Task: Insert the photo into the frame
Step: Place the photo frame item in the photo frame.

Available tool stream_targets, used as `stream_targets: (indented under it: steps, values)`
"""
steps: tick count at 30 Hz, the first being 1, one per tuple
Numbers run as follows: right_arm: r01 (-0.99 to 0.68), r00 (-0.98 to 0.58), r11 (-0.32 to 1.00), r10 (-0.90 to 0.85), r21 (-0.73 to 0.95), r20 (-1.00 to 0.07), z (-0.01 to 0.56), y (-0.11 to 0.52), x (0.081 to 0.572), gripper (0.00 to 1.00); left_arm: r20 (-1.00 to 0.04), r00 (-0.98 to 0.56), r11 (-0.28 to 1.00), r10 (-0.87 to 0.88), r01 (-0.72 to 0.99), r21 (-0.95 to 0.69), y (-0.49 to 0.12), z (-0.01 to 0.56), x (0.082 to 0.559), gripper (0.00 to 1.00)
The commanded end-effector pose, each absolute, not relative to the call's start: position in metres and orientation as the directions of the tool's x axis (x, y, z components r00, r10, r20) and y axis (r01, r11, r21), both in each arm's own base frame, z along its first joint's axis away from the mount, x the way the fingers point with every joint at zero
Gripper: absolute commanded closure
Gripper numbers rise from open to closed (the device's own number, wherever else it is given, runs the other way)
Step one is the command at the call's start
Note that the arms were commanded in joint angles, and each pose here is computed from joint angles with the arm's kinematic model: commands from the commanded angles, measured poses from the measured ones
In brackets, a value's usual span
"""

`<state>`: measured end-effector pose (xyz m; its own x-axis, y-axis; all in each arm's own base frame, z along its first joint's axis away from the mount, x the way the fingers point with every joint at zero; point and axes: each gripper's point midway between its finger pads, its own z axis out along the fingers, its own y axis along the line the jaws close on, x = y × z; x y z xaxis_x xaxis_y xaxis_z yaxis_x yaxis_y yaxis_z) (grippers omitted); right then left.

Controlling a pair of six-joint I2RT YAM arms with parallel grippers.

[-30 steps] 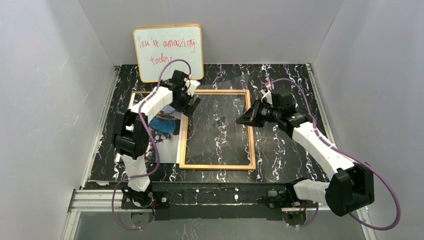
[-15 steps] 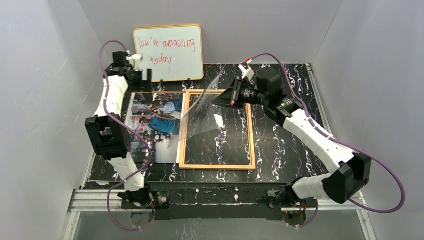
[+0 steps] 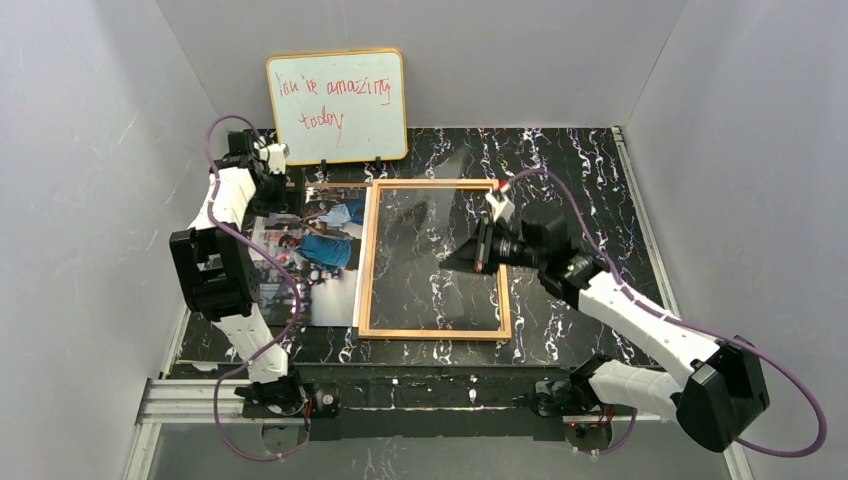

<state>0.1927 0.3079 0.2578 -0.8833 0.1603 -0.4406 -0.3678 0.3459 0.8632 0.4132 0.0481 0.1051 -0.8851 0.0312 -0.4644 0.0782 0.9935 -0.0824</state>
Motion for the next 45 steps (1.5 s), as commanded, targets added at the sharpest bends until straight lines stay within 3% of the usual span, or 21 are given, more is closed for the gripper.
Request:
stream_targets:
  steps: [1, 7, 15, 17, 19, 23, 27, 31, 45]
  values:
    - [-0.336, -0.898, 0.369, 0.15, 0.867, -0.412, 0.214, 0.291, 0.171, 0.99, -0.434, -0.883, 0.965, 0.179, 0.243, -0.097, 0.019, 0.102, 0.393, 0.02]
    - [-0.239, -0.927, 0.47, 0.152, 0.85, -0.344, 0.154, 0.269, 0.153, 0.99, -0.348, -0.845, 0.887, 0.407, 0.456, -0.068, -0.036, 0.079, 0.364, 0.02]
    - [-0.133, -0.914, 0.585, 0.24, 0.8, -0.327, 0.112, 0.253, 0.166, 0.99, -0.294, -0.832, 0.859, 0.471, 0.509, -0.064, -0.05, 0.068, 0.355, 0.02]
    - [-0.121, -0.915, 0.57, 0.253, 0.813, -0.314, 0.106, 0.256, 0.168, 0.79, -0.294, -0.825, 0.853, 0.483, 0.519, -0.057, -0.048, 0.069, 0.354, 0.02]
    - [-0.095, -0.929, 0.58, 0.24, 0.809, -0.281, 0.095, 0.258, 0.166, 0.68, -0.281, -0.823, 0.847, 0.494, 0.528, -0.056, -0.047, 0.065, 0.349, 0.02]
    - [-0.085, -0.941, 0.632, 0.203, 0.77, -0.27, 0.08, 0.255, 0.166, 0.28, -0.24, -0.813, 0.832, 0.53, 0.553, -0.037, -0.046, 0.051, 0.337, 0.02]
    - [-0.112, -0.94, 0.726, 0.145, 0.679, -0.309, 0.072, 0.243, 0.171, 0.03, -0.222, -0.811, 0.828, 0.542, 0.56, -0.024, -0.045, 0.039, 0.332, 0.02]
    - [-0.178, -0.935, 0.732, 0.081, 0.657, -0.345, 0.088, 0.246, 0.19, 0.01, -0.225, -0.813, 0.832, 0.537, 0.554, -0.019, -0.046, 0.038, 0.338, 0.02]
    - [-0.166, -0.977, 0.715, -0.027, 0.679, -0.21, 0.059, 0.245, 0.247, 0.01, -0.214, -0.809, 0.829, 0.548, 0.56, 0.007, -0.047, 0.031, 0.339, 0.03]
